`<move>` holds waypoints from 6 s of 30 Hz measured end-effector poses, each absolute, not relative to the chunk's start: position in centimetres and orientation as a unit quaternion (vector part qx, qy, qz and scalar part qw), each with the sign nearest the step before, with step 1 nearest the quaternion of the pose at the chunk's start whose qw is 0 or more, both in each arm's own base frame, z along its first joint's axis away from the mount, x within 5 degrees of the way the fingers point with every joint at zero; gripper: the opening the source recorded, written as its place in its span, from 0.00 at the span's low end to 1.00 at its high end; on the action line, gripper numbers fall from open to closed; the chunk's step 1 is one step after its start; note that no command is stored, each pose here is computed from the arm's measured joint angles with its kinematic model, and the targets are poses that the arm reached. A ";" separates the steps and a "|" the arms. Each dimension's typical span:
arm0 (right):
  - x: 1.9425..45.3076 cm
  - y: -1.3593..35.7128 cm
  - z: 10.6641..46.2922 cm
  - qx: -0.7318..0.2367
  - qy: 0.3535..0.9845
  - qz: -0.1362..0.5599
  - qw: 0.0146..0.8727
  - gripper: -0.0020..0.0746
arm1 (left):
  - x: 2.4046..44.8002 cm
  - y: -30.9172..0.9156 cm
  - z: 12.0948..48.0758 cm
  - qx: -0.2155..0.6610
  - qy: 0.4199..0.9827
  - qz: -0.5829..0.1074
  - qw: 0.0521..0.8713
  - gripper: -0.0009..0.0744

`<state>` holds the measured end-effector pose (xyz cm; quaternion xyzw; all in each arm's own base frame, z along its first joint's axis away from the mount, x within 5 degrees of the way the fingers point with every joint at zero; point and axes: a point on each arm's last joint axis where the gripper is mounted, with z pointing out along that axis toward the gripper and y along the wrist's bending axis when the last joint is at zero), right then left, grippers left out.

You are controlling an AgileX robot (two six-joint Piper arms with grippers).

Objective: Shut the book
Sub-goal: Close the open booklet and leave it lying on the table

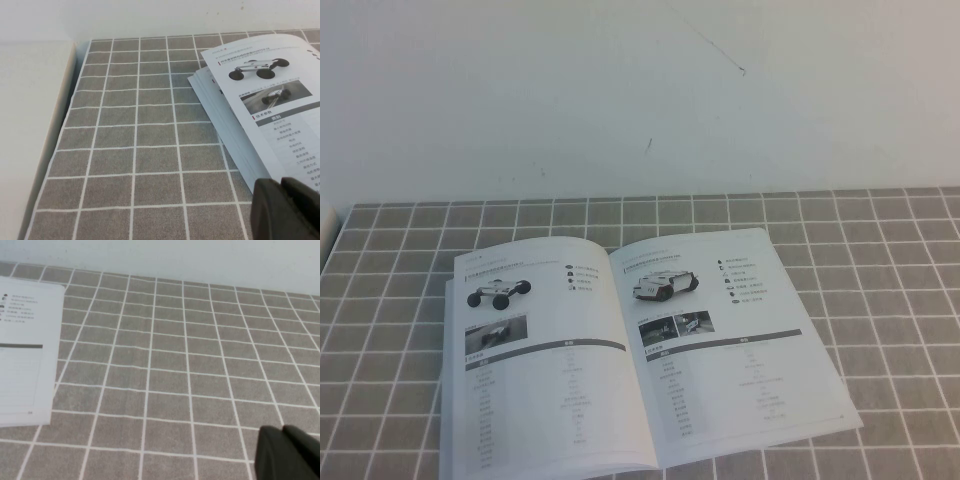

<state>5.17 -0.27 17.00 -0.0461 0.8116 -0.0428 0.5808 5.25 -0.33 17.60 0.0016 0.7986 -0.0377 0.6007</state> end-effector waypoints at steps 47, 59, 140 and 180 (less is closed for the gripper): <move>5.2 -0.3 17.0 -0.048 0.811 -0.044 0.581 0.02 | 5.3 -0.3 17.6 0.004 0.799 -0.036 0.601 0.01; 5.2 -0.3 17.0 -0.050 0.811 -0.047 0.581 0.02 | 5.3 -0.3 17.6 0.004 0.799 -0.036 0.601 0.01; 28.2 10.2 27.7 -0.227 0.866 0.268 0.356 0.02 | 18.8 -2.5 29.0 -0.041 0.885 -0.128 0.446 0.01; 37.4 14.5 11.9 -0.314 0.915 0.187 0.171 0.02 | 31.8 -3.4 16.7 -0.062 0.975 -0.093 0.192 0.01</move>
